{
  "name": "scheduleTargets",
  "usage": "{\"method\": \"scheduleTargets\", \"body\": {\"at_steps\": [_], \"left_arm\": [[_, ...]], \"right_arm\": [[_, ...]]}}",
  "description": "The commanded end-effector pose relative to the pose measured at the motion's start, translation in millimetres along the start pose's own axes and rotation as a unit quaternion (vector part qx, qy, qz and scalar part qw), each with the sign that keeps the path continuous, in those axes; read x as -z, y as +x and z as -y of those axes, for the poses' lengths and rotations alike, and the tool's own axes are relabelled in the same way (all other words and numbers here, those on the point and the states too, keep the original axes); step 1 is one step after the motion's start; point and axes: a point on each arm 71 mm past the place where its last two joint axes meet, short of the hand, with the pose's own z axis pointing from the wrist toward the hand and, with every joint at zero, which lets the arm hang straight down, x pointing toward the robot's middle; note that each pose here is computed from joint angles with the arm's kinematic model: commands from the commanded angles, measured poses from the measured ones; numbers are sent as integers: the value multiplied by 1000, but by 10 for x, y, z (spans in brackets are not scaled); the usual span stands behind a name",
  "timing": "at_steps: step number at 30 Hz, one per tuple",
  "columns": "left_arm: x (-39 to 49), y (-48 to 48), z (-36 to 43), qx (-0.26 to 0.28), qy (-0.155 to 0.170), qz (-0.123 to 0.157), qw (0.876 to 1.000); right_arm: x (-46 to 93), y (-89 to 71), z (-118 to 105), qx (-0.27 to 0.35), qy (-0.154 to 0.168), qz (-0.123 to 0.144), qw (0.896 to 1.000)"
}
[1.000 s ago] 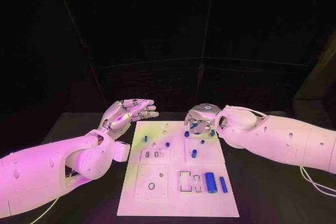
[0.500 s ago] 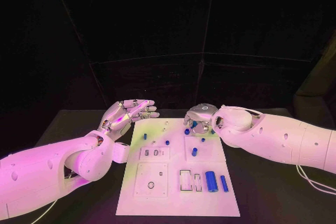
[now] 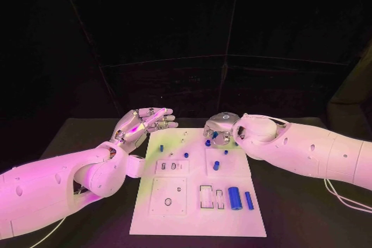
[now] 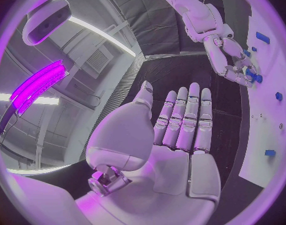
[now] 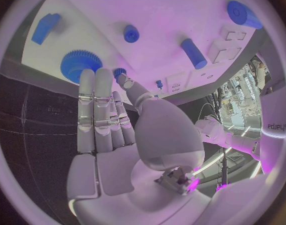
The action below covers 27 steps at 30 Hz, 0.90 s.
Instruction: Assemble the parts on the task board
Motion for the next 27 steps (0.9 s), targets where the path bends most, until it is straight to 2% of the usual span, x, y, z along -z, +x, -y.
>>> {"method": "scheduleTargets", "body": {"at_steps": [1,27], "left_arm": [[-7,20,9,2,3,-10,1000],[-28,12,-16,2,-6,-11,1000]], "right_arm": [[-20,-7,-2,0,-5,-6,1000],[-121,37,-37,-5,-14,-32,999]]}}
